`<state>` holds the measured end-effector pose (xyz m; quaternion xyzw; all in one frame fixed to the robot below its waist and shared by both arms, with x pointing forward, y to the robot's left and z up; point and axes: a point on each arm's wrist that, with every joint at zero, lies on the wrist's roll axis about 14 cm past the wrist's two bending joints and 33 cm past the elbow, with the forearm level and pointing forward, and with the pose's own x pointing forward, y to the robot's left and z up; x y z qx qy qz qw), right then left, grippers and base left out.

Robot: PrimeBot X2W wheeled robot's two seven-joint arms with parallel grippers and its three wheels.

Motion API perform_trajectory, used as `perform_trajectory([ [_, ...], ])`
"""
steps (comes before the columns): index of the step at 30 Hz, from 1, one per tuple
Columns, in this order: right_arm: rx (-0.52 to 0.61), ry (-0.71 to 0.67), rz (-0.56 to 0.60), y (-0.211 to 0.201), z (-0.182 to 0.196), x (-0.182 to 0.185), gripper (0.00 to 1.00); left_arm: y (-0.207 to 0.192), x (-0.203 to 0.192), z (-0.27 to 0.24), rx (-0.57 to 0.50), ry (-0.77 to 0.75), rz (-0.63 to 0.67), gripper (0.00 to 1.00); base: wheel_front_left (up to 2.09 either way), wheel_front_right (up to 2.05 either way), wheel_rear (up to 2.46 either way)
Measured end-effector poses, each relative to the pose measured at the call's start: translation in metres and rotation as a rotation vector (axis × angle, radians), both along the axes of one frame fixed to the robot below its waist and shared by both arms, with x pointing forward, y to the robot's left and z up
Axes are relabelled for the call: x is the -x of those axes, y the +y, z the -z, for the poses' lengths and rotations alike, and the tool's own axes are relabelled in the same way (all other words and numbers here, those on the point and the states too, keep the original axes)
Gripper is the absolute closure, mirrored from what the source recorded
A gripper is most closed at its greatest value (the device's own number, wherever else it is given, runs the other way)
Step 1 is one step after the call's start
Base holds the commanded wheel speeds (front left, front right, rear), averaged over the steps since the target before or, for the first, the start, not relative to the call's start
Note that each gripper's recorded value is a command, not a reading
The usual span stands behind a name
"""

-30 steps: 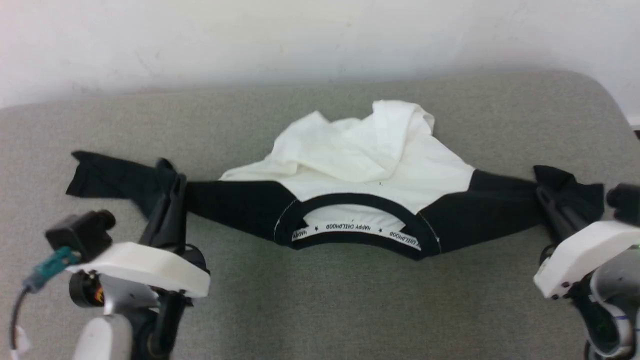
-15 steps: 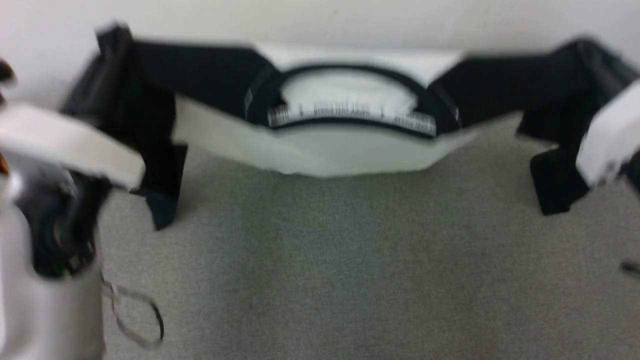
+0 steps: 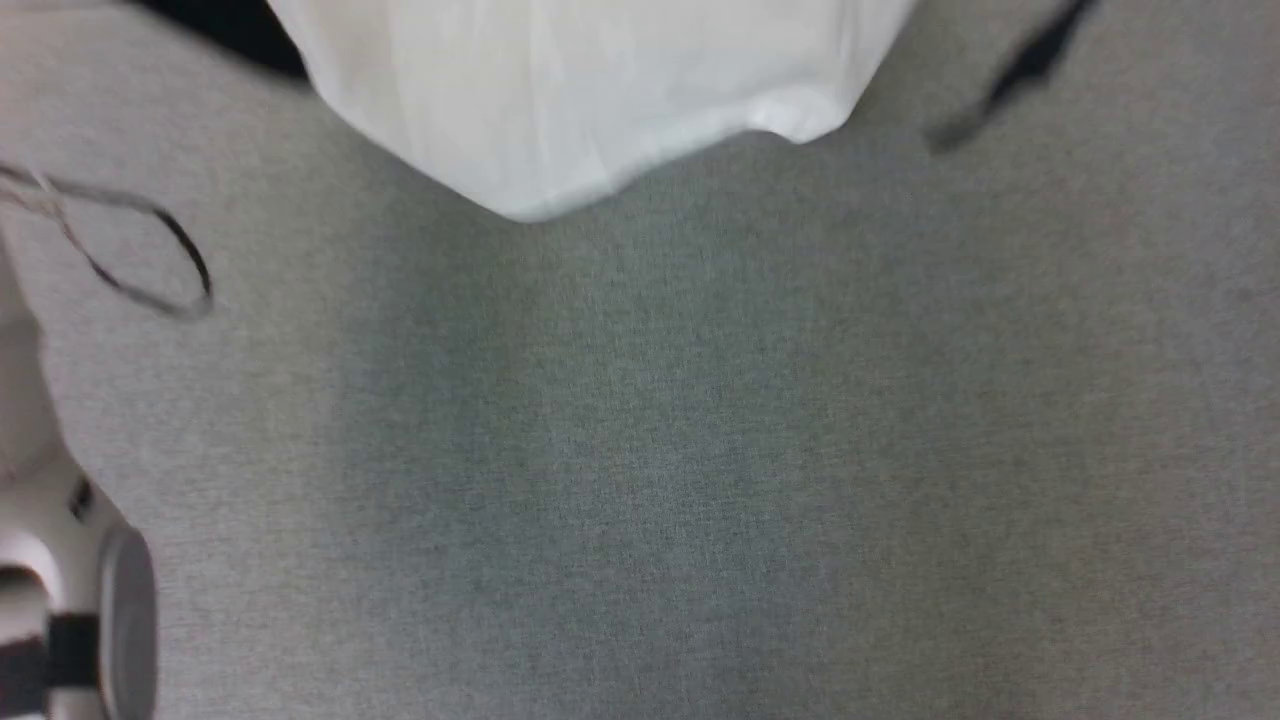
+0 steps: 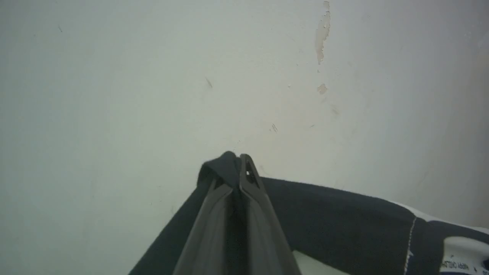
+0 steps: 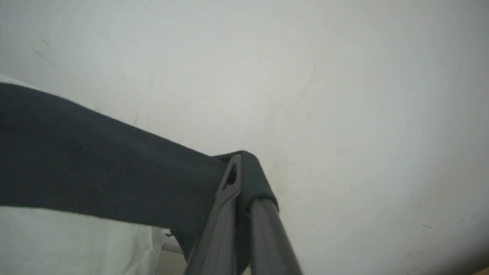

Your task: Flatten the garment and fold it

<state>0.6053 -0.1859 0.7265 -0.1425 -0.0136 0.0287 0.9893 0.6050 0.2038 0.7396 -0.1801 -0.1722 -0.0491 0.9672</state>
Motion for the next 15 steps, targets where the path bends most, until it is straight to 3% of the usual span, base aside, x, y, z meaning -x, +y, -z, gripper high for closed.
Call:
perform_trajectory([
  [8,0.009,-0.184,-0.001,0.015,-0.03,-0.053,1.0,0.019,-0.051,-0.007,0.01,-0.135,-0.102,1.0,0.0,0.0,0.0],
  [15,-0.013,-0.193,-0.018,0.023,0.001,-0.082,1.0,0.033,-0.076,0.02,0.042,-0.148,-0.127,1.0,0.0,0.0,0.0],
])
